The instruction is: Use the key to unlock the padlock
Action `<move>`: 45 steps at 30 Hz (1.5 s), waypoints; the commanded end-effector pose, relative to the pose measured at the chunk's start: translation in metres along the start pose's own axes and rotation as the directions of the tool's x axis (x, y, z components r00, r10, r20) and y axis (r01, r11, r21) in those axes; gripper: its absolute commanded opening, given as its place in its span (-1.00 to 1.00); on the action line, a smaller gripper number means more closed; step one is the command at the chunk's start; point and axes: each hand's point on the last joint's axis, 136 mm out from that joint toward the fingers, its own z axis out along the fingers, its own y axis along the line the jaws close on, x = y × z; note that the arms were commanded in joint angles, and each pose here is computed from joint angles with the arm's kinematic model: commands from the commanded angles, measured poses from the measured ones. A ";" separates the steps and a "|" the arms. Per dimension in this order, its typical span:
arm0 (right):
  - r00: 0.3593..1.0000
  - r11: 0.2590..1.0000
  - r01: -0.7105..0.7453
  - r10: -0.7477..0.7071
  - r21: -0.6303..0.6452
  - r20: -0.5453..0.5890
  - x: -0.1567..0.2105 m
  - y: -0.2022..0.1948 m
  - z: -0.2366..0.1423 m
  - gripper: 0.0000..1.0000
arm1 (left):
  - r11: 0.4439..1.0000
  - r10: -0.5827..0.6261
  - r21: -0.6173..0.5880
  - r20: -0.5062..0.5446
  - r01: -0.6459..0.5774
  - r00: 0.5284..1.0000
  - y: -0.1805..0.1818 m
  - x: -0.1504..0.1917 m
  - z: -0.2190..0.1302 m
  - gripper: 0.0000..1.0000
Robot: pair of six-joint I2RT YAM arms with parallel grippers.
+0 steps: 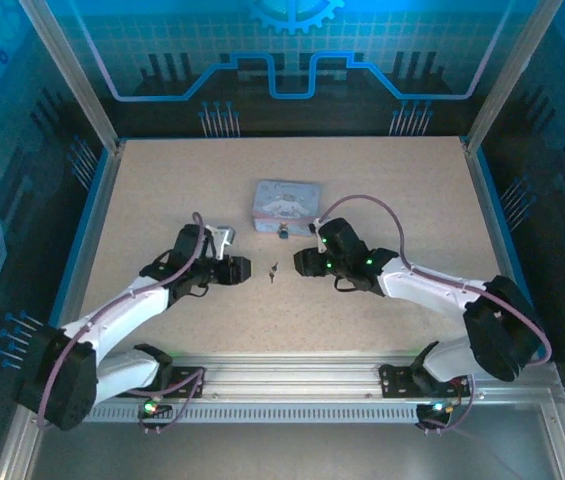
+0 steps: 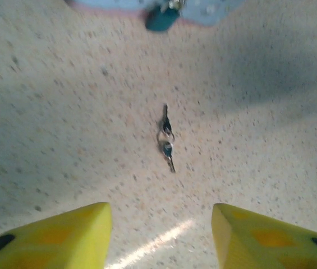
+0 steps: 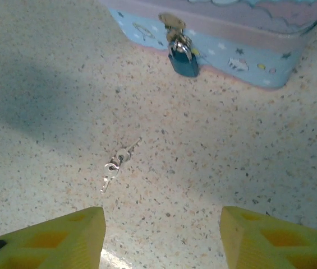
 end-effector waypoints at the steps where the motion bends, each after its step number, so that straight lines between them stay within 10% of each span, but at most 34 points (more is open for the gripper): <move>1: 0.996 0.996 -0.092 0.093 0.009 -0.016 0.001 0.002 0.002 0.01 | 1.000 0.021 0.008 -0.090 -0.020 0.996 -0.010 0.012 0.009 -0.19; 7: 0.990 0.989 -0.139 0.140 0.060 -0.020 0.012 -0.012 -0.001 -0.06 | 0.990 0.132 -0.027 -0.210 -0.141 0.969 -0.027 0.018 0.038 -0.53; 24: 0.969 0.965 -0.237 0.244 0.116 -0.047 0.043 -0.053 -0.011 -0.02 | 0.931 0.211 -0.206 -0.373 -0.302 0.904 -0.009 0.008 0.101 -0.23; 45: 0.967 0.963 -0.252 0.255 0.099 -0.020 0.040 -0.060 -0.017 0.01 | 0.886 0.204 -0.296 -0.441 -0.356 0.874 0.004 0.019 0.113 -0.64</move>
